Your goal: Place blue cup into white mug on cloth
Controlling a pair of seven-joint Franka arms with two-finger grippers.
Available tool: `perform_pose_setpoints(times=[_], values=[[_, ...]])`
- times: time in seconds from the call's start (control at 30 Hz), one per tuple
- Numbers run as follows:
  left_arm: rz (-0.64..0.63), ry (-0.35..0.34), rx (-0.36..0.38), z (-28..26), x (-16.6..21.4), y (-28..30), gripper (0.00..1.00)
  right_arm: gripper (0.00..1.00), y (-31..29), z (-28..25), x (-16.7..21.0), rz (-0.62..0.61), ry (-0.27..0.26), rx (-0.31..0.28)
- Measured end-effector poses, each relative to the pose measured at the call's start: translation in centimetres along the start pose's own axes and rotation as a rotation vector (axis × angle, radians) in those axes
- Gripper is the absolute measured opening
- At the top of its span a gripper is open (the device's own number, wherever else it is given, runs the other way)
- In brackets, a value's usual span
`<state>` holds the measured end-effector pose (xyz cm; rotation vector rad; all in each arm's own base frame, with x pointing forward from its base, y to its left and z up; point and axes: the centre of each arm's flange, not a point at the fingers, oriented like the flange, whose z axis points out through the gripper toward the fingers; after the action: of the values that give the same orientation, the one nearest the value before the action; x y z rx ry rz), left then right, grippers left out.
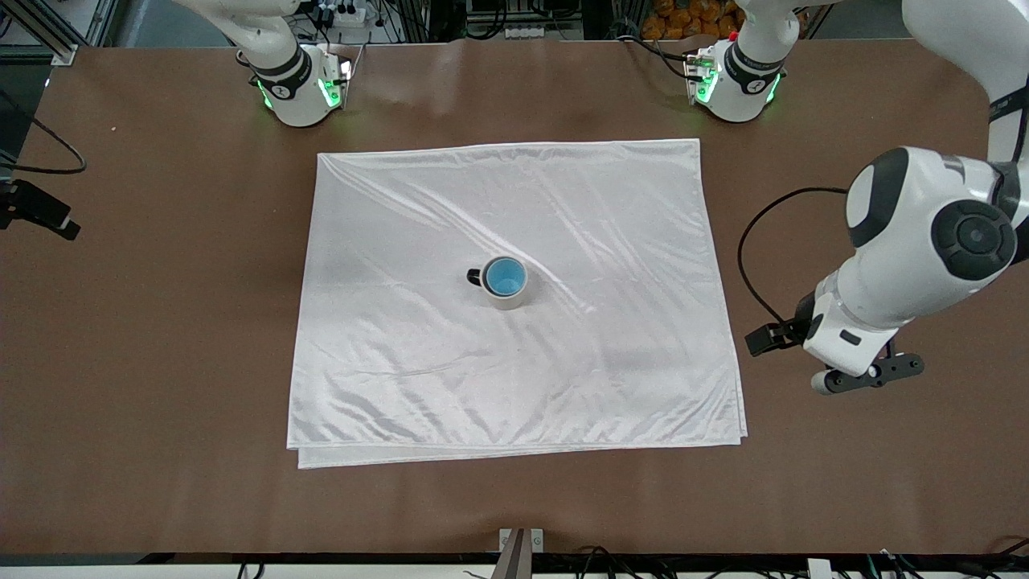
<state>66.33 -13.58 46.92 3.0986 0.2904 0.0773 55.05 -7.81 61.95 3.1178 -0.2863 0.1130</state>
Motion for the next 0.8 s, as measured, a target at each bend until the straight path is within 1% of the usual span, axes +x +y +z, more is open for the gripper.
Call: perform_pose_setpoints(times=[0.2, 0.37, 0.47, 0.73, 0.8], values=[[0.063, 0.032, 0.026, -4.5, -2.5, -3.2, 1.00, 1.00, 0.0, 0.0, 0.0, 0.000, 0.000, 0.000], [0.051, 0.050, 0.013, -7.7, -4.9, -5.5, 1.00, 1.00, 0.0, 0.0, 0.0, 0.000, 0.000, 0.000], [0.054, 0.058, 0.014, -8.9, -5.8, -7.0, 1.00, 1.00, 0.0, 0.0, 0.0, 0.000, 0.000, 0.000], [0.127, 0.064, 0.035, -10.6, -7.7, -10.1, 1.00, 1.00, 0.0, 0.0, 0.0, 0.000, 0.000, 0.000], [0.151, 0.055, 0.043, -11.3, -8.4, -10.9, 1.00, 1.00, 0.0, 0.0, 0.0, 0.000, 0.000, 0.000]])
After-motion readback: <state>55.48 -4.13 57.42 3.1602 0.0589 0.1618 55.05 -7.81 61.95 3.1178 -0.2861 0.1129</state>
